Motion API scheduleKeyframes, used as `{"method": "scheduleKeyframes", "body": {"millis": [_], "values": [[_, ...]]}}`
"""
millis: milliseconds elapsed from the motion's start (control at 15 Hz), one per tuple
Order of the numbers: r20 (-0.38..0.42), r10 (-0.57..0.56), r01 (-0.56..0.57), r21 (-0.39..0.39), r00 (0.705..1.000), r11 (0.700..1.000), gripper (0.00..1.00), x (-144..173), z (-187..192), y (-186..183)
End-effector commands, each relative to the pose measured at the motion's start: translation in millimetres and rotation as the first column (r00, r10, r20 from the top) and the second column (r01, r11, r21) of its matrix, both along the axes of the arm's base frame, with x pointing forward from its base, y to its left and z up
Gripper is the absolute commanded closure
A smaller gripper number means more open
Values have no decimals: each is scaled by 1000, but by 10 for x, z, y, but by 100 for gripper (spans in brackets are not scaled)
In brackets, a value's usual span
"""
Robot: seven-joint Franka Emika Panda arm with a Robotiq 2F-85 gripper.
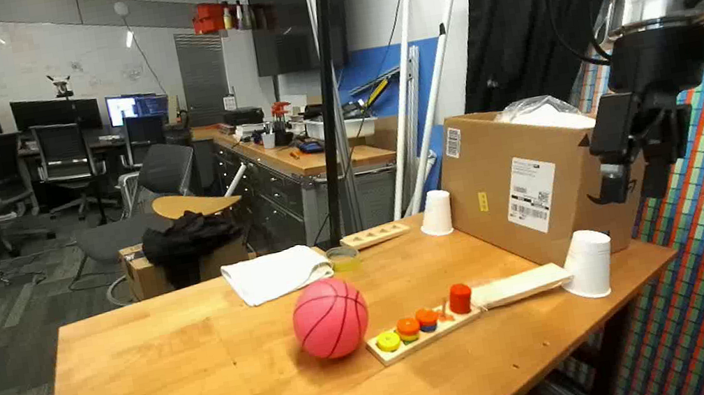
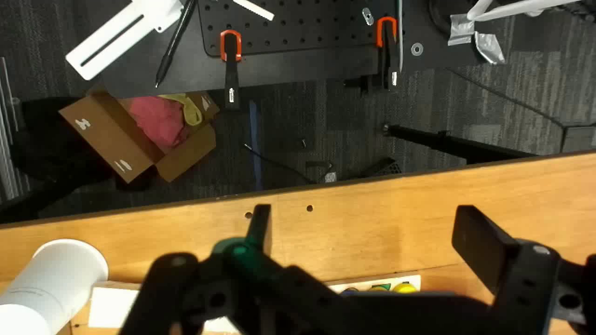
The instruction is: Move the ball
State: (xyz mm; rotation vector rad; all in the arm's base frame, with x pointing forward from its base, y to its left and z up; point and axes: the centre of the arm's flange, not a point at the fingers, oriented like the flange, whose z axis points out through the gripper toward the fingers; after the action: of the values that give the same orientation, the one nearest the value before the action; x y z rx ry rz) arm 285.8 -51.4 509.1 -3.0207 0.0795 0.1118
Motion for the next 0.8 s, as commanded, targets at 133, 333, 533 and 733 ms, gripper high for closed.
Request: {"method": "scheduleKeyframes", "body": {"millis": [133,333,533,733], "values": [[9,-1,1,-1,1000,1000,0,-3,33,-3],[10,0,0,-1,1000,1000,0,-4,36,-2],[10,0,0,-1,1000,1000,0,-4,36,-2],[10,0,1,-1,1000,1000,0,-4,36,-2]]}}
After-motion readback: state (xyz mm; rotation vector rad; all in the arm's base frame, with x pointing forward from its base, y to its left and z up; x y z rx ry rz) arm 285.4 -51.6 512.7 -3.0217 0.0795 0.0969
